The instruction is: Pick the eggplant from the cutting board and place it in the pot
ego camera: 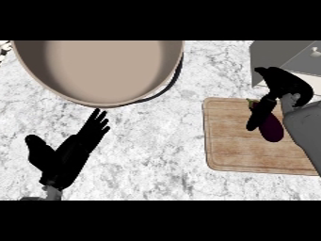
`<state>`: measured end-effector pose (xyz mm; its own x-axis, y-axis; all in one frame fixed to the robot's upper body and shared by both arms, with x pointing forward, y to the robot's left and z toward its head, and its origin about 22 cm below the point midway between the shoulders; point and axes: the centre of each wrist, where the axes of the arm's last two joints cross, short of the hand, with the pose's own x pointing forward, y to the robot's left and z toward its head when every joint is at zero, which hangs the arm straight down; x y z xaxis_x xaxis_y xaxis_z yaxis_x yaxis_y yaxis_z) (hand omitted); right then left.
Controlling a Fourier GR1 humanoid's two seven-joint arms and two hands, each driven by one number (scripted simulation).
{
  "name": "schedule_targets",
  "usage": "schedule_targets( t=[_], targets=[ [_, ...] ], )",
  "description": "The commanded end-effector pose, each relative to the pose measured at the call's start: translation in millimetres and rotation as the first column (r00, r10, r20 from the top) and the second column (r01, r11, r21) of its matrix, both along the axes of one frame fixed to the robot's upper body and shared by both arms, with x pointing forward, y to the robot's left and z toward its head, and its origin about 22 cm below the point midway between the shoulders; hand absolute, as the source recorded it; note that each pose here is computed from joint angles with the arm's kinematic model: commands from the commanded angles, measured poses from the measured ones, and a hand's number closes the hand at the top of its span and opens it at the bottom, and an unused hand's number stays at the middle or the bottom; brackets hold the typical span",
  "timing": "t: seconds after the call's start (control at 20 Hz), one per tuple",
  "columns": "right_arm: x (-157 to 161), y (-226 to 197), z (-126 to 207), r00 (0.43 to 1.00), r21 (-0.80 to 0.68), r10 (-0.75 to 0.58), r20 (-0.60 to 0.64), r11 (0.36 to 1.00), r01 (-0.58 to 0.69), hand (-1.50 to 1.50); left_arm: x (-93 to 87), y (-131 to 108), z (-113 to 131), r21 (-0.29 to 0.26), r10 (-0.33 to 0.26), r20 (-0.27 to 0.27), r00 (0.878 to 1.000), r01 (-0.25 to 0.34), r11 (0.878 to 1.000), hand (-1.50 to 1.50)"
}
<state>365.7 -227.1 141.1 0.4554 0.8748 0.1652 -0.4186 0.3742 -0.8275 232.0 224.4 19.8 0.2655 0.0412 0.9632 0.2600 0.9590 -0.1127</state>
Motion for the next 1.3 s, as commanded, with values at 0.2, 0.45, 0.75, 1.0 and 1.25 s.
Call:
schedule_targets(
  t=[0.2,0.45,0.75,1.0,1.25],
  targets=[
    [-9,-7,-2,0.994,-0.135,-0.063,-0.087,0.990,0.051,-1.50,7.0,-17,-6,-0.013,0.019,0.032,0.999,-0.019,1.000,0.00],
    [-9,1,-30,0.993,-0.124,-0.069,-0.093,0.991,0.057,-1.50,15.0,22,5,0.001,-0.006,0.034,0.999,0.006,1.000,0.00],
    [-10,-17,-29,0.990,-0.131,-0.081,-0.119,0.989,0.065,-1.50,10.4,8,10,0.011,0.018,0.020,1.000,-0.018,1.000,0.00],
    [-2,-23,-36,0.987,-0.134,-0.109,-0.116,0.987,0.094,-1.50,-8.7,3,-8,-0.005,0.005,0.027,1.000,-0.005,1.000,0.00],
    [-15,-18,-74,0.983,-0.146,-0.105,-0.152,0.986,0.083,-1.50,1.9,-7,-2,-0.017,-0.012,0.022,1.000,0.012,1.000,0.00]
  ],
)
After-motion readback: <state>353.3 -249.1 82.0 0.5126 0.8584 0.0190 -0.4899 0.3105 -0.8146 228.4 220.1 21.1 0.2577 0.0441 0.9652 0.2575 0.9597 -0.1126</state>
